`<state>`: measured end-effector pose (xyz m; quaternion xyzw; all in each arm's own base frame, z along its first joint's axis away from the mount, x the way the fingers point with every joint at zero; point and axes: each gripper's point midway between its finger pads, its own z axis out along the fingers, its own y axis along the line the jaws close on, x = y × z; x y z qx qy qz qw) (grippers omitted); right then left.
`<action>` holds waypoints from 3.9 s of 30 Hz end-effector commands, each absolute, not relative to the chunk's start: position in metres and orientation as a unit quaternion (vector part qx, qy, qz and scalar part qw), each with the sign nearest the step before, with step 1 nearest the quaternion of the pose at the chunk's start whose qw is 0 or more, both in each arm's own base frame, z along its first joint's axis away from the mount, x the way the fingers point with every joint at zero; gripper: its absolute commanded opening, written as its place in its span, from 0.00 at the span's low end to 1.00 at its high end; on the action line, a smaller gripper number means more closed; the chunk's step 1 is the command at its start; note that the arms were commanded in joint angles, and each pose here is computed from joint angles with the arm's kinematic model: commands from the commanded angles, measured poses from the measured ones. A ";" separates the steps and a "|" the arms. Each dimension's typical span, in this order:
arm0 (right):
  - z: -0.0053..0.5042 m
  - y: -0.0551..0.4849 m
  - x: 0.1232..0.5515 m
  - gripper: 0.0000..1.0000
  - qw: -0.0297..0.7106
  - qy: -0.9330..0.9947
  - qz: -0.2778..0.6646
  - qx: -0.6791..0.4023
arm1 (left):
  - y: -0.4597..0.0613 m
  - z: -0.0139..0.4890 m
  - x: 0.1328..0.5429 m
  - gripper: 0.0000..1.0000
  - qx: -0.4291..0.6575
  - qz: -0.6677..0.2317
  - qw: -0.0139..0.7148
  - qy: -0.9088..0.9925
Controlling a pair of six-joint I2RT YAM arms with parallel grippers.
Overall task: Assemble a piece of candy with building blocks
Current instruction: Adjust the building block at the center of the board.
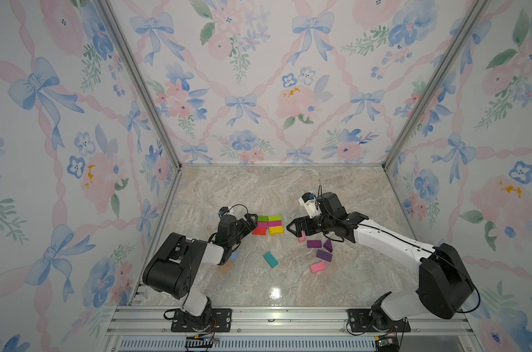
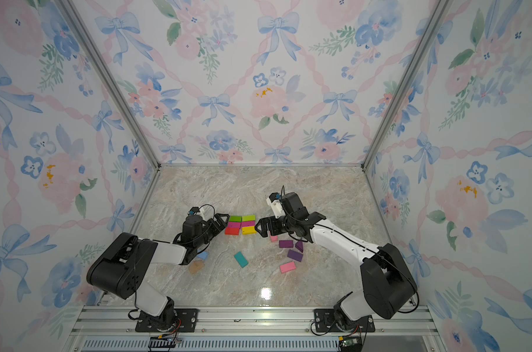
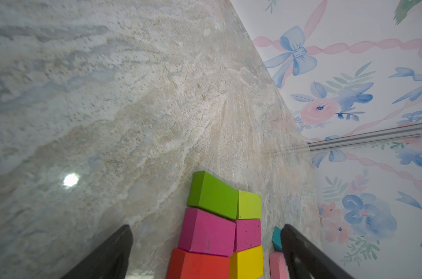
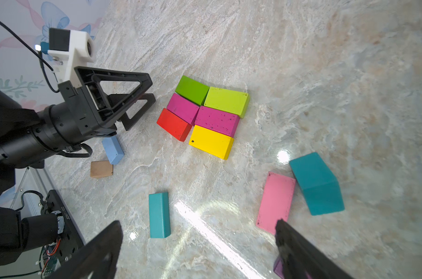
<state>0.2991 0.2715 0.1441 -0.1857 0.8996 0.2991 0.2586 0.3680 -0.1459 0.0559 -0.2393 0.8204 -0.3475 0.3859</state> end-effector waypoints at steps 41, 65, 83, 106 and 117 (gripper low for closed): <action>0.148 0.220 0.293 0.99 0.268 0.895 0.315 -0.167 | -0.190 0.019 0.386 0.95 -0.278 -0.349 0.384 0.809; 0.149 0.211 0.292 0.99 0.274 0.895 0.313 -0.160 | -0.182 0.015 0.368 0.91 -0.345 -0.332 0.393 0.785; 0.147 0.201 0.290 0.99 0.275 0.898 0.306 -0.156 | -0.184 0.017 0.367 0.90 -0.352 -0.325 0.402 0.780; 0.132 0.175 0.266 0.99 0.251 0.926 0.240 -0.147 | -0.198 0.031 0.293 0.94 -0.072 -0.184 0.270 0.942; 0.137 0.178 0.269 0.99 0.255 0.927 0.234 -0.142 | -0.247 0.035 0.297 0.95 -0.034 -0.211 0.259 0.942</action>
